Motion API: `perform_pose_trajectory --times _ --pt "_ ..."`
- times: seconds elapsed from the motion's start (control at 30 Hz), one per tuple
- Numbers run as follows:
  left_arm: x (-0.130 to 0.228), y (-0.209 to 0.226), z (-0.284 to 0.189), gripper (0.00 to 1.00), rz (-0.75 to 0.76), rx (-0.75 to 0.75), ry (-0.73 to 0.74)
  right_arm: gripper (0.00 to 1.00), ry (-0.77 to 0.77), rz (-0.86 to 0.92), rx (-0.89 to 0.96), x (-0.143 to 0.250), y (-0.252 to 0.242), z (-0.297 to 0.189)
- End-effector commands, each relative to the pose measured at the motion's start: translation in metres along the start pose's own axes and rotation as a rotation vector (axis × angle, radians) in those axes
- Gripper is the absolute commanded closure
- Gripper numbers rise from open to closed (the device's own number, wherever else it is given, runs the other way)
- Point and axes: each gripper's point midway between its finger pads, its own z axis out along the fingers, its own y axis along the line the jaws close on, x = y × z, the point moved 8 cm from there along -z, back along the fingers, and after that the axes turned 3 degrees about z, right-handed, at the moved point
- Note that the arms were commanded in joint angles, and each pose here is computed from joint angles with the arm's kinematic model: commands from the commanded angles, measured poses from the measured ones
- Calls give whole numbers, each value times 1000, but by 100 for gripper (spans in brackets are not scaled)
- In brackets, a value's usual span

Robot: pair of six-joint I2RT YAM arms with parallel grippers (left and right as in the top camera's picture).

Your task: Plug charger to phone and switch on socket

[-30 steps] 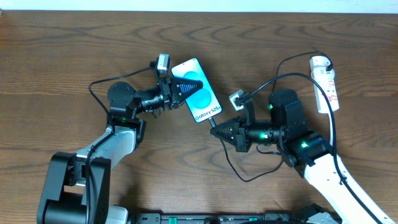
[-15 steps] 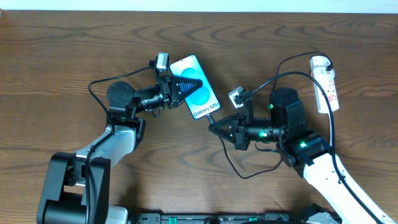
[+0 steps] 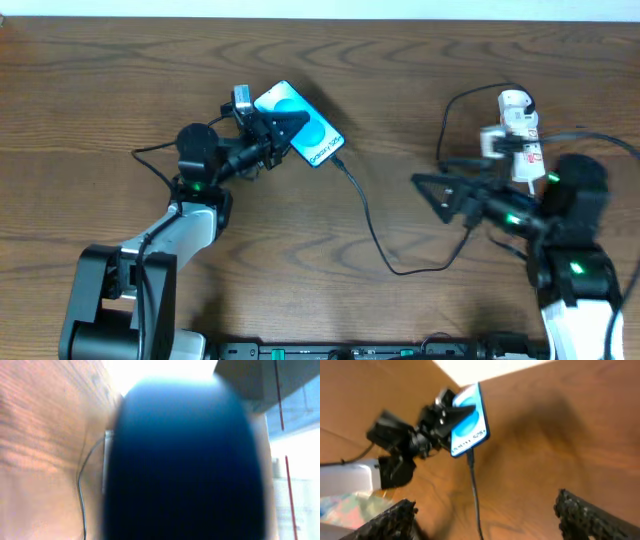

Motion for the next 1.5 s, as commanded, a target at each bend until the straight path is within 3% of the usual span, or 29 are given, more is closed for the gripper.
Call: perform_pose_trajectory --times 0.0,0.17,0.3,0.4,0.67,0.83,1.0,1.27,1.47 --pt "2 -16 27 93 98 -28 -85 4 -166 -61 82 -14 8 -43" --pt "26 -30 72 93 258 -257 139 1 -155 -28 179 -2 -1 -50" --pt "31 -17 82 93 315 -214 360 1 -147 -7 196 -2 -7 -49" --pt "35 28 86 93 243 -199 510 1 -140 14 196 -2 -9 -47" --pt "33 117 90 93 188 -400 495 1 -111 78 203 0 -18 -43" --pt "31 108 93 93 147 -408 525 1 -81 128 211 1 -31 -37" --pt "15 74 104 93 233 -516 565 1 -54 175 227 1 -44 -31" --pt "11 38 117 93 270 -363 632 1 -58 155 226 -1 -45 -31" --pt "27 74 122 93 275 -396 743 1 -52 165 226 1 -45 -31"
